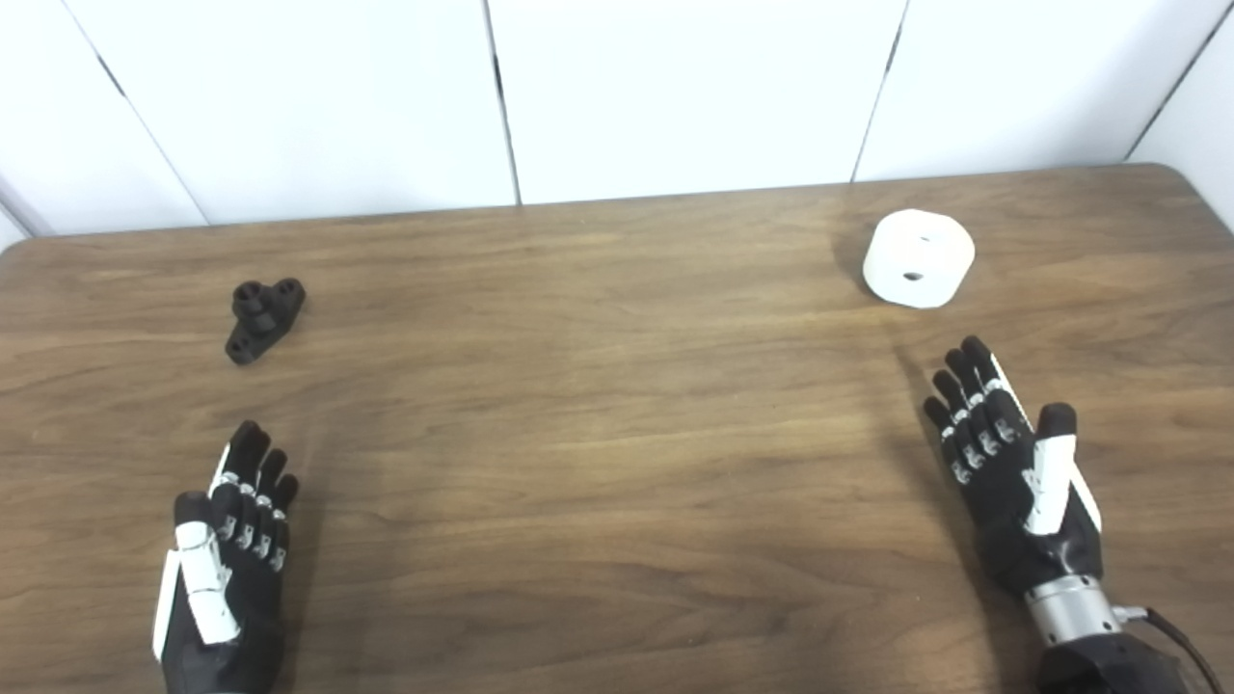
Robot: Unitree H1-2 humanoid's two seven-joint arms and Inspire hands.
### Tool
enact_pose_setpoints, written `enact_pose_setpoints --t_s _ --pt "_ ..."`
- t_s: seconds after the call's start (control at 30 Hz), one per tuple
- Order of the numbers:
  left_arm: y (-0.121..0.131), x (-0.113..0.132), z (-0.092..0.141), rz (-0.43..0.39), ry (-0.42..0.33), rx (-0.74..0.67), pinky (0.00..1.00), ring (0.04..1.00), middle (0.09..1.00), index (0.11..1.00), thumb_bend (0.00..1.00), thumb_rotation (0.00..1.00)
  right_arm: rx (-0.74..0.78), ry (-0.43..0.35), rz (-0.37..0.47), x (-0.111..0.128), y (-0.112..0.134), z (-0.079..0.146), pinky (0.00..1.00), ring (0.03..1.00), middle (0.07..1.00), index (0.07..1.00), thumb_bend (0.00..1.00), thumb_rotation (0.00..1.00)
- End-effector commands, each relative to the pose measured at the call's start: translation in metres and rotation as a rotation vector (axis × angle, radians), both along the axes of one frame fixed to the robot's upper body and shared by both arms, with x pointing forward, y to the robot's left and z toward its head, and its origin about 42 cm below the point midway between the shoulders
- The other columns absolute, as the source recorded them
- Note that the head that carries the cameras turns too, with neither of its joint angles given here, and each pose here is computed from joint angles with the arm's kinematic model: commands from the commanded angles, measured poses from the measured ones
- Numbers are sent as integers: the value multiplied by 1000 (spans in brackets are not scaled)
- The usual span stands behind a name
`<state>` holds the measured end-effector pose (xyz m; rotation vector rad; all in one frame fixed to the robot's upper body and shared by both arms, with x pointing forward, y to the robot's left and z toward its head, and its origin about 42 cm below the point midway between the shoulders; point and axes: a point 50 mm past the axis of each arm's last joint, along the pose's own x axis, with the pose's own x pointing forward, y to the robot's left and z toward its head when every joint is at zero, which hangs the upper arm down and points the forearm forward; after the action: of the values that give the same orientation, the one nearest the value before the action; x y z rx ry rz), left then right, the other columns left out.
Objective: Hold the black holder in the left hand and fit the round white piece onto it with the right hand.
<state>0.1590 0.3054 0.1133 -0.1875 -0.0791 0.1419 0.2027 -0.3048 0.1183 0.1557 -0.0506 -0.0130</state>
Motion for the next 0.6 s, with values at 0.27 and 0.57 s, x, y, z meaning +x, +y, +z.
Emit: enact_pose_setpoints --t_s 0.27,0.57 --pt "-6 -6 5 19 -42 41 1000 1000 1000 972 656 1000 -4 -12 9 -6 -3 -3 1000 1000 1000 1000 723 1000" --pt "-15 -12 2 21 -31 76 1000 1000 1000 976 576 1000 -25 -7 17 -10 -12 -10 1000 1000 1000 1000 721 1000"
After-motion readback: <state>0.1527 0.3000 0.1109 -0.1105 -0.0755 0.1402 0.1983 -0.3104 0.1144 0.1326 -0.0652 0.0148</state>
